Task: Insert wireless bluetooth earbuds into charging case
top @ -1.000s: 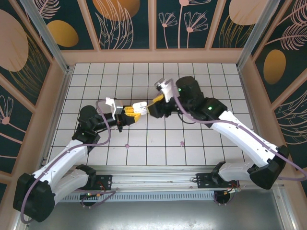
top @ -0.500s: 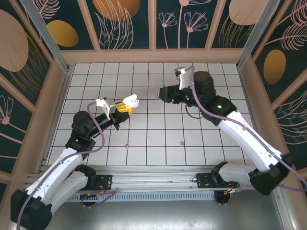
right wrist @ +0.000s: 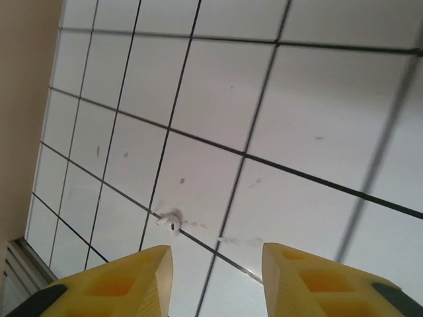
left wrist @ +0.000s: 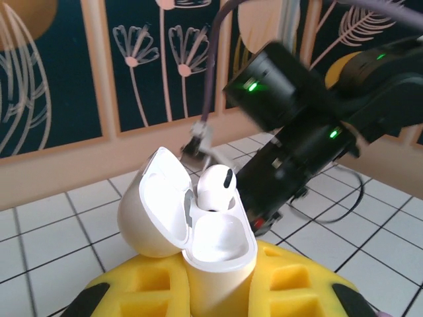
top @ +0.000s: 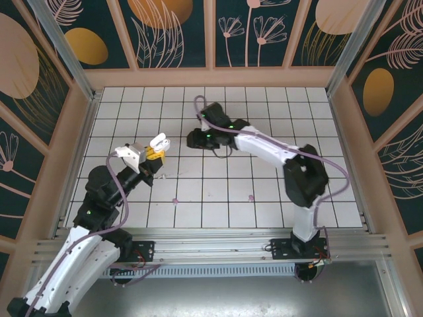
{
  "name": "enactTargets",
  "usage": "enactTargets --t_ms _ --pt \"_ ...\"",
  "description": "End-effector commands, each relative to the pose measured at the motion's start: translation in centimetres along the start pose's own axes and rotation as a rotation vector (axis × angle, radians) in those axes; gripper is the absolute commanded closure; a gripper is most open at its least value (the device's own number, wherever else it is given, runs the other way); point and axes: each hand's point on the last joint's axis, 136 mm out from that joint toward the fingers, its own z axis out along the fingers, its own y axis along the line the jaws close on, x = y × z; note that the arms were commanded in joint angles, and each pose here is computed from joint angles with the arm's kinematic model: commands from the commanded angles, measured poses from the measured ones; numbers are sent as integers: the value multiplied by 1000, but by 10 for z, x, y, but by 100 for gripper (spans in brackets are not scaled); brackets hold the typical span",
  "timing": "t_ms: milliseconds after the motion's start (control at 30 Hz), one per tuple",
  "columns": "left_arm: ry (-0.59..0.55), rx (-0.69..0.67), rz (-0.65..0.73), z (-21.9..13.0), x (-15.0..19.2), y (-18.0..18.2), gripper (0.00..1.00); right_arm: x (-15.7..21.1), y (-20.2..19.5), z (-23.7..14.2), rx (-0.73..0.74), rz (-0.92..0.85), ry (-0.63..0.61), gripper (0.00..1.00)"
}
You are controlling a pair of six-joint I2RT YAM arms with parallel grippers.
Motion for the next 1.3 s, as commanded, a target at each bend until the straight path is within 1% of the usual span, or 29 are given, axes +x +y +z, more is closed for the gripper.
enactTargets --t_ms 0,67,200,333,433,733,967,1267 --pt "-10 -71 40 -15 -17 8 100 19 30 36 -20 1 75 61" --pt "-14 -74 52 -20 -21 6 100 31 38 61 -16 -10 120 62" --pt "7 -69 76 -25 -20 4 100 55 41 102 30 -28 185 68" --pt "2 -63 85 -29 -22 2 100 74 44 121 56 -41 223 69" --pt "-3 -54 89 -30 -23 0 100 82 42 126 84 -47 229 69" --pt "-8 -35 82 -29 -23 -3 100 91 39 130 119 -62 232 69" --pt "-5 -35 81 -29 -21 -3 100 97 34 139 178 -95 252 69" --pt "0 -36 84 -28 -19 -3 100 107 32 144 196 -99 280 70"
